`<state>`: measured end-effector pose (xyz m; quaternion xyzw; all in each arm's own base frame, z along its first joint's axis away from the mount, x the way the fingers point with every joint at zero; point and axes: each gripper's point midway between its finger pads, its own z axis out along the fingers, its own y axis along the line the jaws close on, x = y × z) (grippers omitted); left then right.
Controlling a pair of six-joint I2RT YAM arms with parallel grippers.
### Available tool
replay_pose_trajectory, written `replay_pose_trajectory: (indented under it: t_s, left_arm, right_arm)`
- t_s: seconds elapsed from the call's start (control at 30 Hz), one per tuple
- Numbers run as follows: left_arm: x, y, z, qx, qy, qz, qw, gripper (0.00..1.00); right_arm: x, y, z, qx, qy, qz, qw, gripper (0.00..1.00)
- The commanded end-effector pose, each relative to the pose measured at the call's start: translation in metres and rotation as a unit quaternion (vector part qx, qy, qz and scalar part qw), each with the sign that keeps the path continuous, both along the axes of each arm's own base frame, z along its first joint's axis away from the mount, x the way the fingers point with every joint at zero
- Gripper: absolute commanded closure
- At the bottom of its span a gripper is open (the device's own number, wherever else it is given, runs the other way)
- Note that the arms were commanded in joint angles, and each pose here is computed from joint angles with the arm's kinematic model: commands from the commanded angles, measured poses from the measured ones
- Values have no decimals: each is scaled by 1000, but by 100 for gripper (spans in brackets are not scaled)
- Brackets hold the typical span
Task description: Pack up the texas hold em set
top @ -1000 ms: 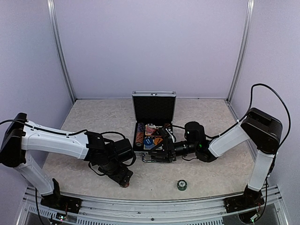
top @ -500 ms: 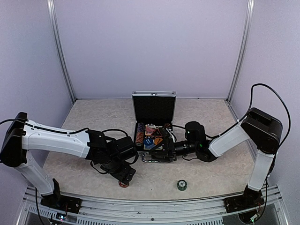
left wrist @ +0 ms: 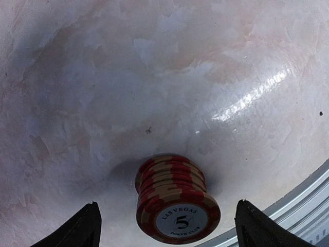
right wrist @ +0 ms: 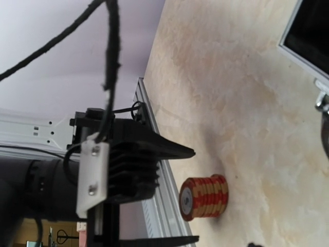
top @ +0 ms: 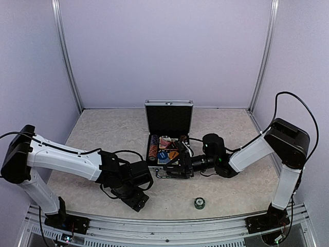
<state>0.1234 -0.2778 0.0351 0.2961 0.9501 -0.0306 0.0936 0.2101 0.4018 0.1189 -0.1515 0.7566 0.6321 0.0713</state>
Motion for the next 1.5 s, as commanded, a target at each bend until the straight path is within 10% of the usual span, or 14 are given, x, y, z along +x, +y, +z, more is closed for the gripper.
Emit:
replay_pose_trajectory:
  t_s: [0.0, 1.47]
  left_arm:
    - [-1, 0, -9, -3, 7, 2, 1000, 12]
    - [-7, 1, -35, 9, 37, -12, 999, 66]
  right_arm:
    - [5, 0, 14, 10, -17, 0, 1000, 33]
    - [5, 0, 10, 9, -14, -1, 1000, 33]
